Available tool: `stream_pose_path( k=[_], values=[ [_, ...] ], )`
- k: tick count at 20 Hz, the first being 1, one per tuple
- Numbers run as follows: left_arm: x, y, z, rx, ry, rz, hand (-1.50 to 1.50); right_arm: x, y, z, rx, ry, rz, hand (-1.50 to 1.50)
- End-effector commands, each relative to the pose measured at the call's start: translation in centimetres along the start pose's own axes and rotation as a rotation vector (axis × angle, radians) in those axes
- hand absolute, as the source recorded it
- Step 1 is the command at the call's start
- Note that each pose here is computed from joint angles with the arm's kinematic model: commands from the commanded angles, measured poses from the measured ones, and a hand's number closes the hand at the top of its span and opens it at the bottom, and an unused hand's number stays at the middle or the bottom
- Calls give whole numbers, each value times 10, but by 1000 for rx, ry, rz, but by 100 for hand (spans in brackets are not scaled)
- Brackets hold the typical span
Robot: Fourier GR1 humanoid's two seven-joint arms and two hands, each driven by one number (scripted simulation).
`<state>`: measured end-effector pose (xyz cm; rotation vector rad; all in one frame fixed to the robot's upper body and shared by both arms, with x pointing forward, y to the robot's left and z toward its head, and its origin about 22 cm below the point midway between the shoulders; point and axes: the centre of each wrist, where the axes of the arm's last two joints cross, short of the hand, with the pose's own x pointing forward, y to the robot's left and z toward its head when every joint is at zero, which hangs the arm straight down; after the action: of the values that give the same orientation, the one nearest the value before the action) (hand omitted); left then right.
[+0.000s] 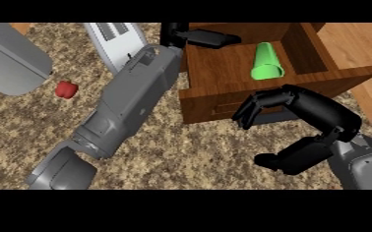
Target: Pick up the cup, place it into the drawer and close the drawer
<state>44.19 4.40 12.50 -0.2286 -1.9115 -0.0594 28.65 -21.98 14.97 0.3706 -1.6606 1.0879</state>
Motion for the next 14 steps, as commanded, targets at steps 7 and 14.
stream_pose_path(
  k=[7, 14],
  values=[
    [-8, 6, 9, 30, -15, 94, -150, -67, 32, -1, -54, 304, 249, -150],
    [-33, 28, 33, 48, -49, 127, -150, -131, 60, -33, 63, 436, 309, -150]
  ],
)
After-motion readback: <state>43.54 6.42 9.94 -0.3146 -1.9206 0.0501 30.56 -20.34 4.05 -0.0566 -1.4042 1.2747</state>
